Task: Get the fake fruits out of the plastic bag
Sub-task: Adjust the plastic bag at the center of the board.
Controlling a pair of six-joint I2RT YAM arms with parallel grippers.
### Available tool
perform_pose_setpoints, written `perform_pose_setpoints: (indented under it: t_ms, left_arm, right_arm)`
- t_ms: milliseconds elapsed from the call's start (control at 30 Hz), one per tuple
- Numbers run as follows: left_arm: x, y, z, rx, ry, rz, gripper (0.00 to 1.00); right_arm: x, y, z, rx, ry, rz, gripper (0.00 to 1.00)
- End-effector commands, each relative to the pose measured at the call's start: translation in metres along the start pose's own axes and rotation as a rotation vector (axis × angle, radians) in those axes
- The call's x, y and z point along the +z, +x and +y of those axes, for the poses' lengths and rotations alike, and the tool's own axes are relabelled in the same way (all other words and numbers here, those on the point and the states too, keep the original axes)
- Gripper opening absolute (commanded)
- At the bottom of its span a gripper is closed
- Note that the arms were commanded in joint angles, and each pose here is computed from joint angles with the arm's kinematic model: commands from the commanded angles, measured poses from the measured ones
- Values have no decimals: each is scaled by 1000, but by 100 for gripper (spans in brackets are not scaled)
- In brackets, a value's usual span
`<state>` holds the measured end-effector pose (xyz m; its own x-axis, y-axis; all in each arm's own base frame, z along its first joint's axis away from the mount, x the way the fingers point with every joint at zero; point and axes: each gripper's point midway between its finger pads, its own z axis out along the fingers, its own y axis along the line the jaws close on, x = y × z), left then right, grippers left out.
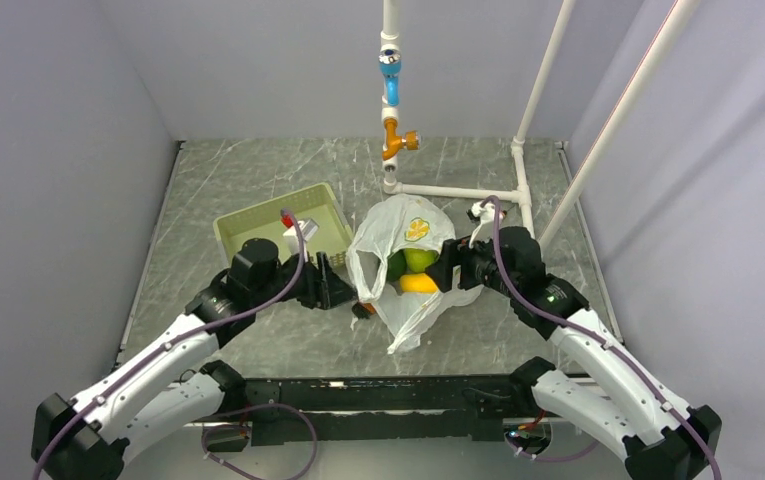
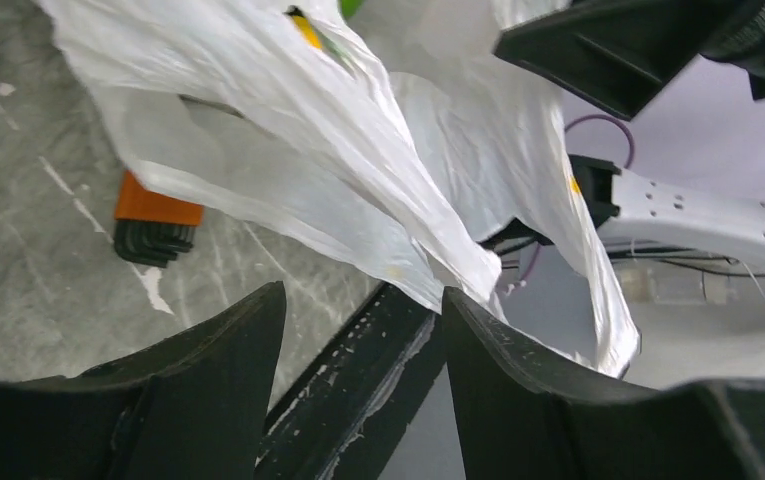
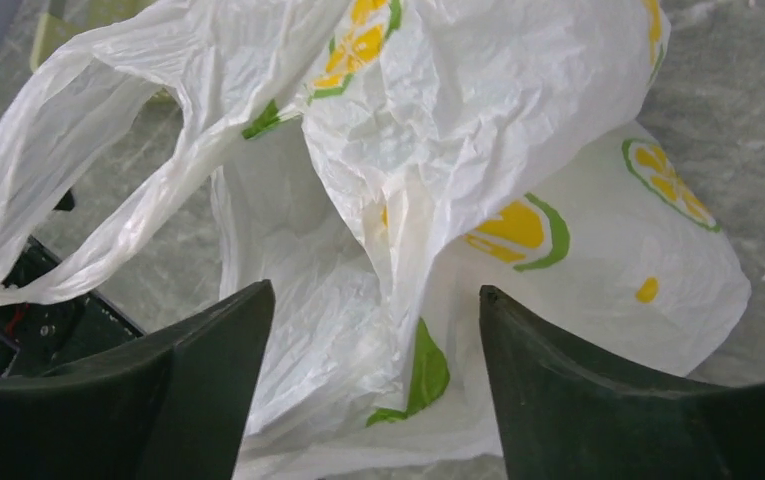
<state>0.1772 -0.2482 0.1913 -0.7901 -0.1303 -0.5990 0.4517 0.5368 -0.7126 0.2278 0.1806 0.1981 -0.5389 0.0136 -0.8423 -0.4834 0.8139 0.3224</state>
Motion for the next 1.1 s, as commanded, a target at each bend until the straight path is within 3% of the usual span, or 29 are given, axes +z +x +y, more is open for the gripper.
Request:
perform_pose_setpoints:
  t_ms: [0, 167, 367, 567, 700, 733, 967, 1067]
  left_arm:
    - [-10, 16, -18, -2, 59, 19, 64]
    - [-16, 7, -58, 38, 166, -23, 65]
    - [-5, -10, -103, 137, 181, 14, 65]
    - [40, -4, -102, 125, 142, 87, 65]
    - [68, 3, -78, 94, 52, 121, 62]
    - [74, 5, -74, 94, 38, 127, 62]
    - [108, 11, -44, 145, -35, 136, 63]
    - [125, 14, -42, 143, -6, 132, 63]
  right_arm:
    - [-12, -6, 1, 29, 35, 44, 82]
    - [-24, 3, -8, 135, 171, 102, 99]
    - [-36, 17, -11, 194, 393, 172, 100]
    - [-32, 61, -12, 281, 483, 265, 100]
    - [-35, 89, -7, 347, 413, 270, 98]
    - [-33, 96, -4, 368, 376, 271, 95]
    - [-34, 139, -9, 540, 359, 287, 38]
    - [-35, 145, -16, 568, 377, 258, 21]
